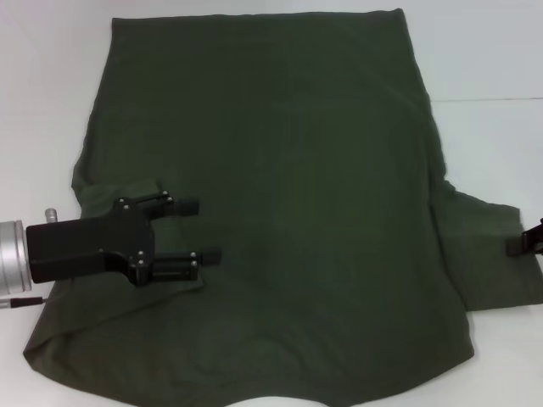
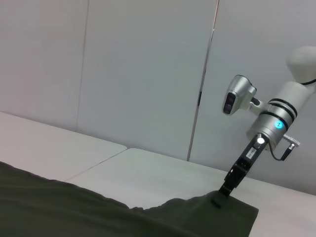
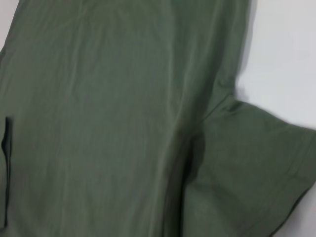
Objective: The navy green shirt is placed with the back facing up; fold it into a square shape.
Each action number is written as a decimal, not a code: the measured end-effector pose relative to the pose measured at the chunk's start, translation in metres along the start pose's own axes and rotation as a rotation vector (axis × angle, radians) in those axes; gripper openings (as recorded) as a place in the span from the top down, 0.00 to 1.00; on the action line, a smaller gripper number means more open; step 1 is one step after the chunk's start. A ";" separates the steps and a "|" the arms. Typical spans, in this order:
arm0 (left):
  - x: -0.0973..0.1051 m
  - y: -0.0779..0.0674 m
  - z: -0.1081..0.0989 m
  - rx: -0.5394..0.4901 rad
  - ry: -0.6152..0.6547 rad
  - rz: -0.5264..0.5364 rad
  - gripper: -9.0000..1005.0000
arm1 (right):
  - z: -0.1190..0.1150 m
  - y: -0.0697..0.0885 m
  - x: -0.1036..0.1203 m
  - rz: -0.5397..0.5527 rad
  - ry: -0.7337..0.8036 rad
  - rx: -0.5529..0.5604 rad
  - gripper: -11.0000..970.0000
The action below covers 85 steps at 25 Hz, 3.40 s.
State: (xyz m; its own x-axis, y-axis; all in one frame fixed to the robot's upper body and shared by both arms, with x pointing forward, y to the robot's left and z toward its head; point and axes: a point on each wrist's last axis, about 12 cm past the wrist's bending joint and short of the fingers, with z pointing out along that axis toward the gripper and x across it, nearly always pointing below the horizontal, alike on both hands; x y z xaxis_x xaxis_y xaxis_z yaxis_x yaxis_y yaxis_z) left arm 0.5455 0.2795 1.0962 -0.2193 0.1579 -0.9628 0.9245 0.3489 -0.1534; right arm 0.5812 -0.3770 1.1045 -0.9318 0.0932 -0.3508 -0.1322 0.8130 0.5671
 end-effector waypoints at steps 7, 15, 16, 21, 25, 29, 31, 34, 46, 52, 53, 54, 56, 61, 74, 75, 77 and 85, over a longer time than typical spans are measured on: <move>-0.001 0.001 0.000 -0.001 0.001 -0.001 0.14 | -0.017 0.002 -0.009 -0.051 0.012 0.020 0.97; -0.003 0.002 0.000 0.000 0.002 -0.004 0.14 | -0.029 0.003 -0.019 -0.098 0.004 0.067 0.97; -0.003 0.002 0.000 0.000 0.002 -0.005 0.14 | -0.031 0.003 -0.021 -0.105 0.000 0.073 0.97; -0.005 0.003 0.000 0.003 0.002 -0.011 0.14 | -0.039 0.008 -0.030 -0.144 -0.009 0.097 0.96; -0.006 0.003 0.000 0.005 0.000 -0.016 0.14 | -0.042 0.011 -0.034 -0.167 0.005 0.115 0.96; -0.007 0.004 0.001 0.005 -0.001 -0.019 0.14 | -0.045 0.014 -0.038 -0.189 0.007 0.130 0.96; -0.008 0.004 0.000 0.004 -0.001 -0.022 0.14 | -0.048 0.015 -0.039 -0.199 0.005 0.133 0.96; -0.009 0.006 0.000 0.002 0.000 -0.023 0.14 | -0.051 0.016 -0.042 -0.216 -0.001 0.140 0.96; -0.013 0.007 -0.002 -0.003 0.004 -0.030 0.14 | -0.055 0.028 -0.054 -0.343 0.001 0.145 0.96; -0.014 0.007 -0.002 -0.004 0.005 -0.035 0.14 | -0.049 0.048 -0.065 -0.392 0.011 0.106 0.95; -0.014 0.007 -0.002 -0.004 0.005 -0.035 0.14 | -0.047 0.052 -0.068 -0.400 0.014 0.096 0.95; -0.014 0.007 -0.002 -0.004 0.005 -0.036 0.14 | -0.045 0.056 -0.070 -0.404 0.015 0.087 0.95; -0.014 0.007 -0.002 -0.004 0.005 -0.035 0.14 | -0.041 0.066 -0.074 -0.414 0.020 0.071 0.95; -0.017 0.008 -0.004 -0.008 0.008 -0.030 0.14 | -0.028 0.087 -0.082 -0.428 0.046 0.043 0.95; -0.017 0.009 -0.006 -0.015 0.011 -0.024 0.14 | 0.024 0.106 -0.088 -0.388 0.085 0.041 0.95; -0.017 0.009 -0.006 -0.015 0.012 -0.024 0.14 | 0.028 0.107 -0.088 -0.391 0.089 0.042 0.95; -0.018 0.010 -0.006 -0.015 0.013 -0.022 0.14 | 0.034 0.111 -0.088 -0.400 0.097 0.045 0.95; -0.019 0.011 -0.006 -0.018 0.023 -0.015 0.14 | 0.063 0.126 -0.085 -0.410 0.120 0.049 0.94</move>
State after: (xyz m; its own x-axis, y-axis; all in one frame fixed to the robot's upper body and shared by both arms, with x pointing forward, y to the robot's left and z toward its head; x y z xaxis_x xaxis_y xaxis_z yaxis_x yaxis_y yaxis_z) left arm 0.5577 0.2859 1.1137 -0.2404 0.1737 -0.9550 0.9155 0.3674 -0.1636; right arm 0.6644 -0.2461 1.1591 -0.8386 -0.3087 -0.4489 -0.4863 0.7955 0.3616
